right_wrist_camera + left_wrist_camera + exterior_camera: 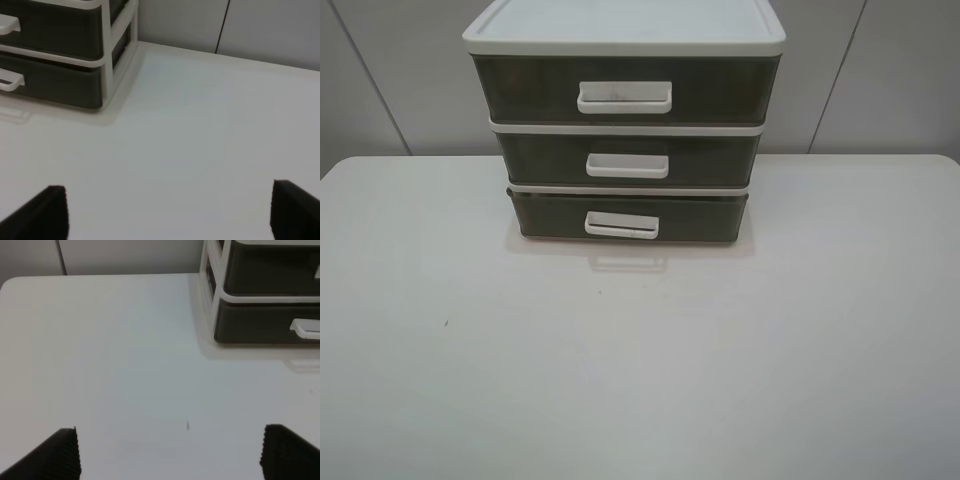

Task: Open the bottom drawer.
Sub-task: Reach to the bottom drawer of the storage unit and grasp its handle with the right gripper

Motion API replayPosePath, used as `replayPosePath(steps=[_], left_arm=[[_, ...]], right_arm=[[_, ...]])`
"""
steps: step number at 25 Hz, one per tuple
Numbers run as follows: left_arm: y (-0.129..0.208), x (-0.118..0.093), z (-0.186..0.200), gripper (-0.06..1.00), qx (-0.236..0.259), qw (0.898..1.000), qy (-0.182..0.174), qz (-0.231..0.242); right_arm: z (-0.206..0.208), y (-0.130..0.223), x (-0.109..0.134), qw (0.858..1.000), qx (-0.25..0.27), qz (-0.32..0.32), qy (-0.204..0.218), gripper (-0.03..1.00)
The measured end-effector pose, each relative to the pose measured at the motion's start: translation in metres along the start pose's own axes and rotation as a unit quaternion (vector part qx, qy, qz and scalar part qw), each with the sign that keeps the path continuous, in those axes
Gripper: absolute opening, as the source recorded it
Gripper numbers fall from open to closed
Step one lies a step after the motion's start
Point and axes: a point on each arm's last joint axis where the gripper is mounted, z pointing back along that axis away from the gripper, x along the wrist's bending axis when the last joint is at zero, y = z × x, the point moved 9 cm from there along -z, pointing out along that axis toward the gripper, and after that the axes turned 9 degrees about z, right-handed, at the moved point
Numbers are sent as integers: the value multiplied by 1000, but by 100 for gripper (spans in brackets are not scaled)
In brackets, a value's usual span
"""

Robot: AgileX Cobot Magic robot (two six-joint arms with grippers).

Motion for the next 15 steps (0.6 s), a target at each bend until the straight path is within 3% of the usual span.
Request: replayPosePath(steps=[15], left_arm=[[0,0,0,74,0,1000,0,0]], right_arm=[[0,-1,2,1000,-3,5,-11,80]])
